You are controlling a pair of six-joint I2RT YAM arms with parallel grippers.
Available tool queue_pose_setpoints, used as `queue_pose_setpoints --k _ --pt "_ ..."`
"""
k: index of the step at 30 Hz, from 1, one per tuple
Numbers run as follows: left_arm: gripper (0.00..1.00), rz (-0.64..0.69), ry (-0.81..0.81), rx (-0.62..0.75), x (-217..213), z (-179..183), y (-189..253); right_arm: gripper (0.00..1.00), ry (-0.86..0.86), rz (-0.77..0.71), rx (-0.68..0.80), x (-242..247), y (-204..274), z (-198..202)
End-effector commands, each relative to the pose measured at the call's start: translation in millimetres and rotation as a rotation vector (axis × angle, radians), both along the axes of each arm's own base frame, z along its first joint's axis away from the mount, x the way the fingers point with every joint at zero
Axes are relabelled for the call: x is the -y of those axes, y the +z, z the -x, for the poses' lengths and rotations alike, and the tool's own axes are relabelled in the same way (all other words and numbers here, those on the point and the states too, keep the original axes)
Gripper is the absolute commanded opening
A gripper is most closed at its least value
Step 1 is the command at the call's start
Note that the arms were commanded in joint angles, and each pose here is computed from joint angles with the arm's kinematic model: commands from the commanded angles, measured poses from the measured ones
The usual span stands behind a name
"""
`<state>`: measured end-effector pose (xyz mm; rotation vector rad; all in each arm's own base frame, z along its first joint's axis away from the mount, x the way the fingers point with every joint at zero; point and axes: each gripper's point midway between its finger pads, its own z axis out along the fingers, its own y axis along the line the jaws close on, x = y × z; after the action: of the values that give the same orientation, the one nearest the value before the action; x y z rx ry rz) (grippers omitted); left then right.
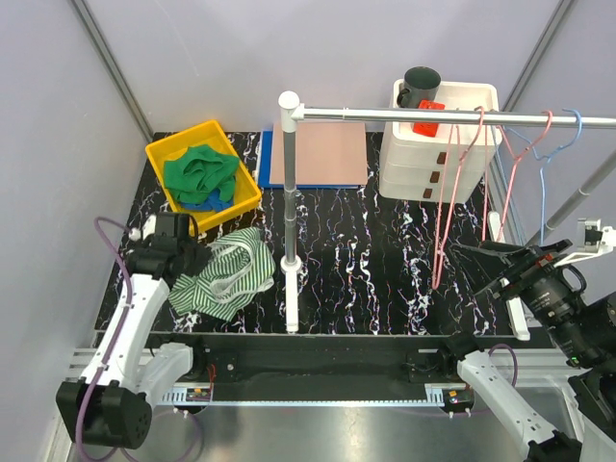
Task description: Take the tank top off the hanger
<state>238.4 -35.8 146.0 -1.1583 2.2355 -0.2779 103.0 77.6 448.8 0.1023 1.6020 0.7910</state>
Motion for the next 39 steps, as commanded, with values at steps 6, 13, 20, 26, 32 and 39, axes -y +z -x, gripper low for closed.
queue_pose_setpoints --k 6,13,20,26,32,39 --pt "0.99 0.113 0.213 -0.061 -16.5 18.4 -43.9 1.00 0.058 -0.002 -0.074 -15.7 -12.8 -10.6" --pt "0.99 0.087 0.149 -0.148 -13.9 11.1 -63.2 1.00 0.078 0.021 -0.087 -20.8 -15.3 -16.1" --pt "0.99 0.110 0.107 -0.218 -5.8 3.5 -88.1 1.00 0.086 0.033 -0.095 -23.0 -16.7 -19.3" --pt "0.99 0.071 0.159 -0.236 -16.1 4.6 -103.0 1.00 0.073 0.041 -0.088 -20.5 -16.2 -20.2" --pt "0.96 0.103 0.192 -0.262 -13.0 13.0 -120.3 1.00 0.061 0.044 -0.091 -18.7 -17.9 -21.4" --pt "0.55 0.110 0.186 -0.223 -12.6 10.8 -120.1 1.00 0.047 0.062 -0.087 -16.9 -18.0 -25.1"
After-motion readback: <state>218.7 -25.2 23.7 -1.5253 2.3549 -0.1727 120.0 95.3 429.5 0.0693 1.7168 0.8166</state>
